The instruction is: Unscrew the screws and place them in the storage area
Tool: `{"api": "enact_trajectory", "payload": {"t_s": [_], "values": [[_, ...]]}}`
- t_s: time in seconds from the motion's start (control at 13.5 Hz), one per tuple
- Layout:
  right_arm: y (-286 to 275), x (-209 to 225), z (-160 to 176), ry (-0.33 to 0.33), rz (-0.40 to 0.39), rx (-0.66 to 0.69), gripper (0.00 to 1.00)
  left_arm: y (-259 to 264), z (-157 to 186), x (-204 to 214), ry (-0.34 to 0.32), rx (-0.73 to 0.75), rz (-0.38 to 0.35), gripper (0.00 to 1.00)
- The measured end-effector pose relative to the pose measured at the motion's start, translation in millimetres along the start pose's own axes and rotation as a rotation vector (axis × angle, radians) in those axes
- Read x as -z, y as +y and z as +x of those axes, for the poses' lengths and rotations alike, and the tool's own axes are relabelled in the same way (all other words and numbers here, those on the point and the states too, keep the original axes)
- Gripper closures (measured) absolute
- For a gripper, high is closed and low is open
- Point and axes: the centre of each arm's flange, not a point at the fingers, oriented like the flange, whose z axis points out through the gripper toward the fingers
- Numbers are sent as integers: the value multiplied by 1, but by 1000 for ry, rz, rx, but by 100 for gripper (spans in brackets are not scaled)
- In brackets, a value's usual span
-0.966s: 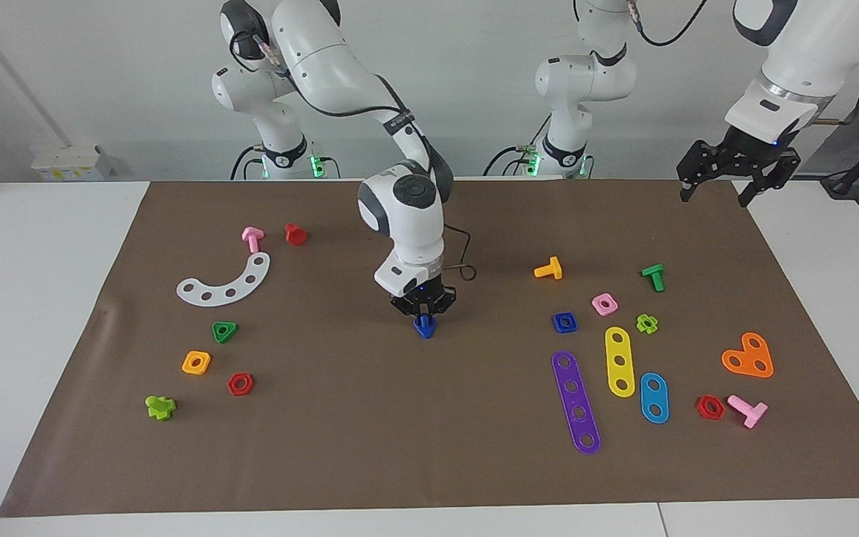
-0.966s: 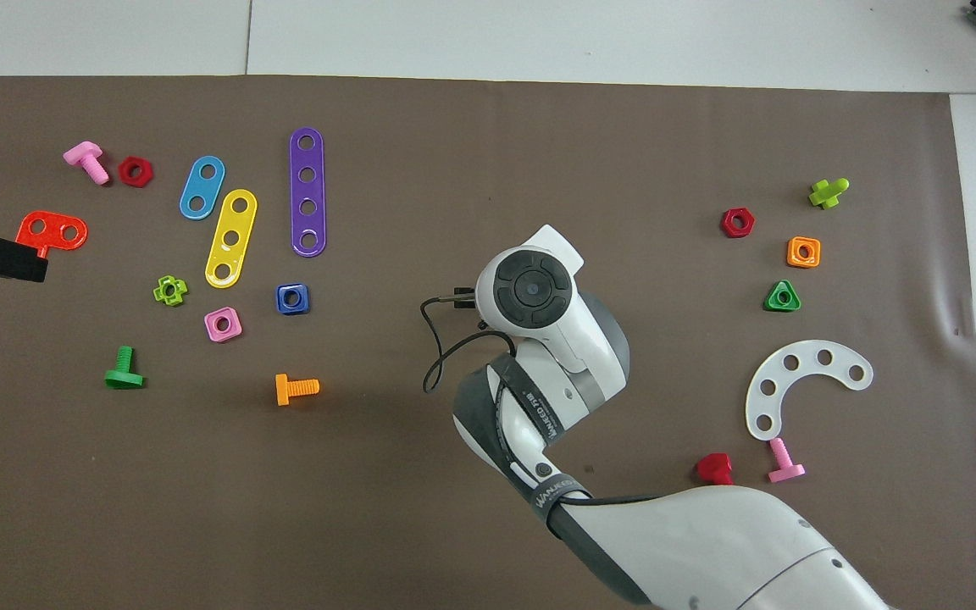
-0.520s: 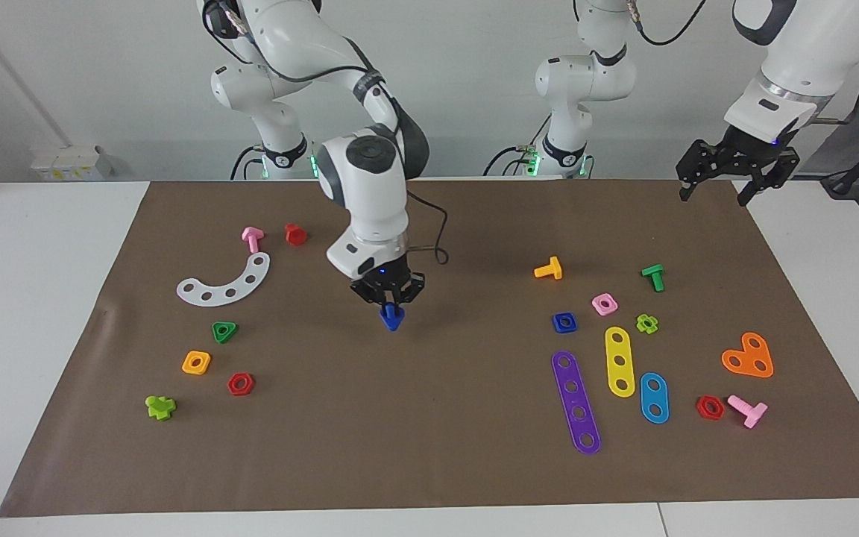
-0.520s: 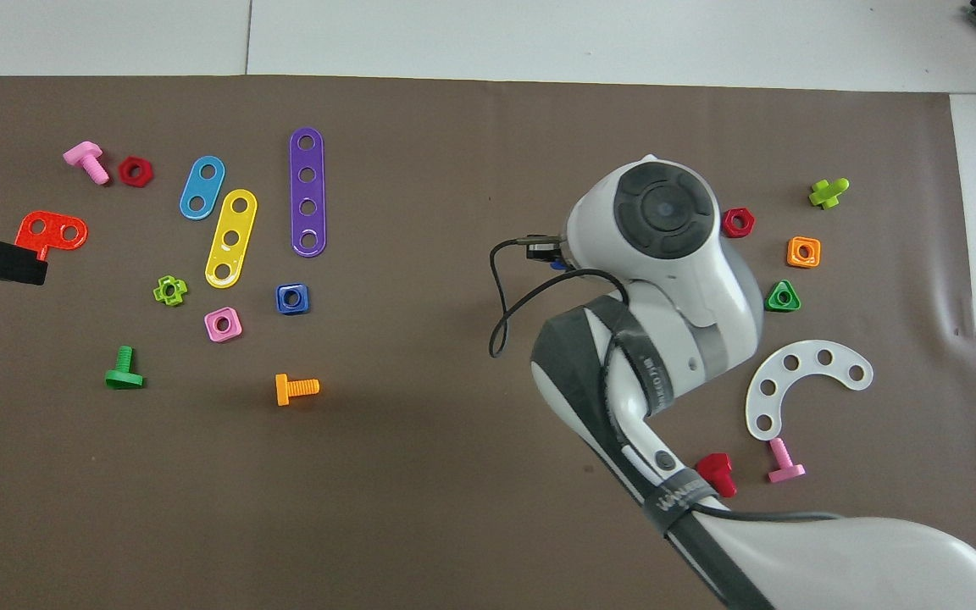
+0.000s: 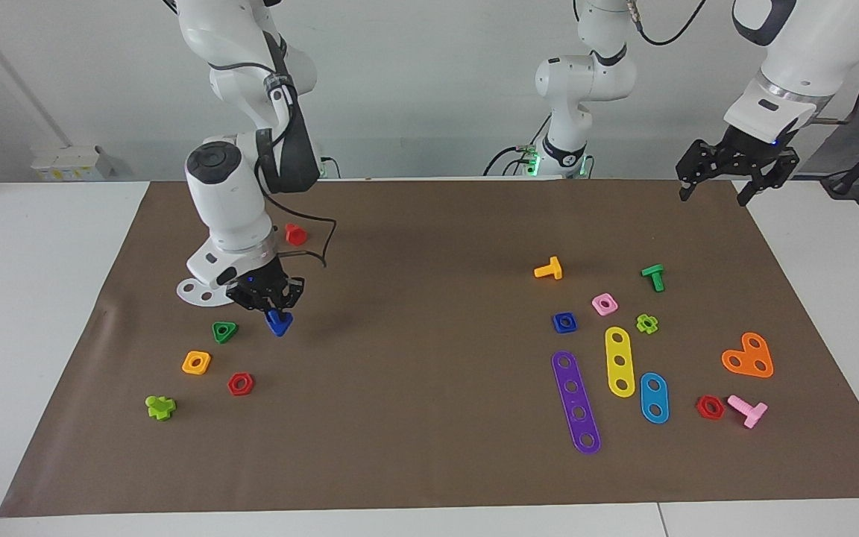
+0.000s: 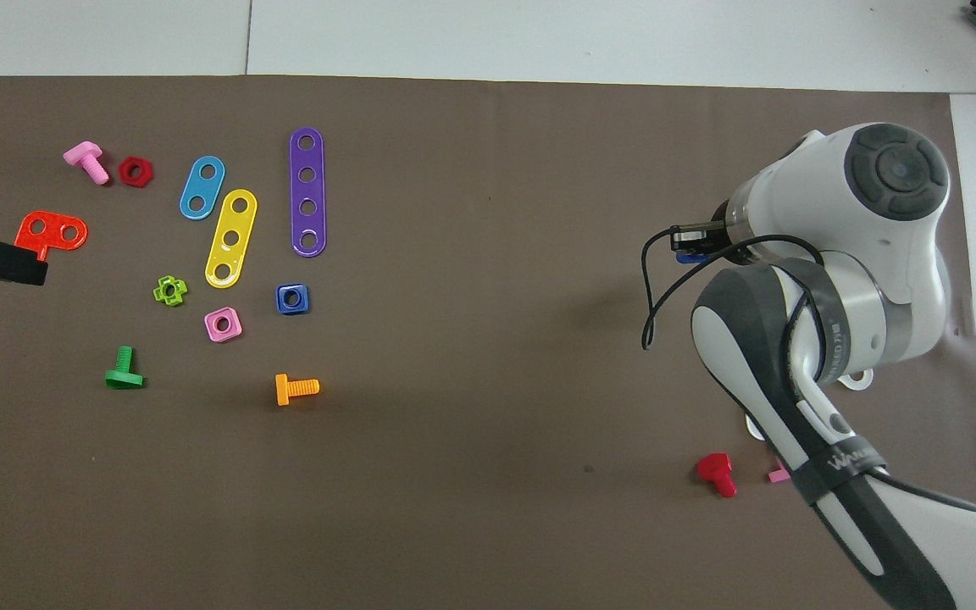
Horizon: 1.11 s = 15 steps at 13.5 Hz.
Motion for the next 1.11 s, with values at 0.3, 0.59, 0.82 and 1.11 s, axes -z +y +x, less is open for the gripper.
{"api": "enact_trajectory", "payload": {"t_s": [0.3,0.59,0.82,1.11], "values": [[38,-58,-37,21,-6,1,81,0,0,0,0,0,0,0],[36,-62,-41,17,-4,2,62,0,0,0,0,0,0,0],[33,-42,-27,59,-1,1,26,0,0,0,0,0,0,0],[36,57,9,56,-1,-33,0,0,0,0,0,0,0,0]]}}
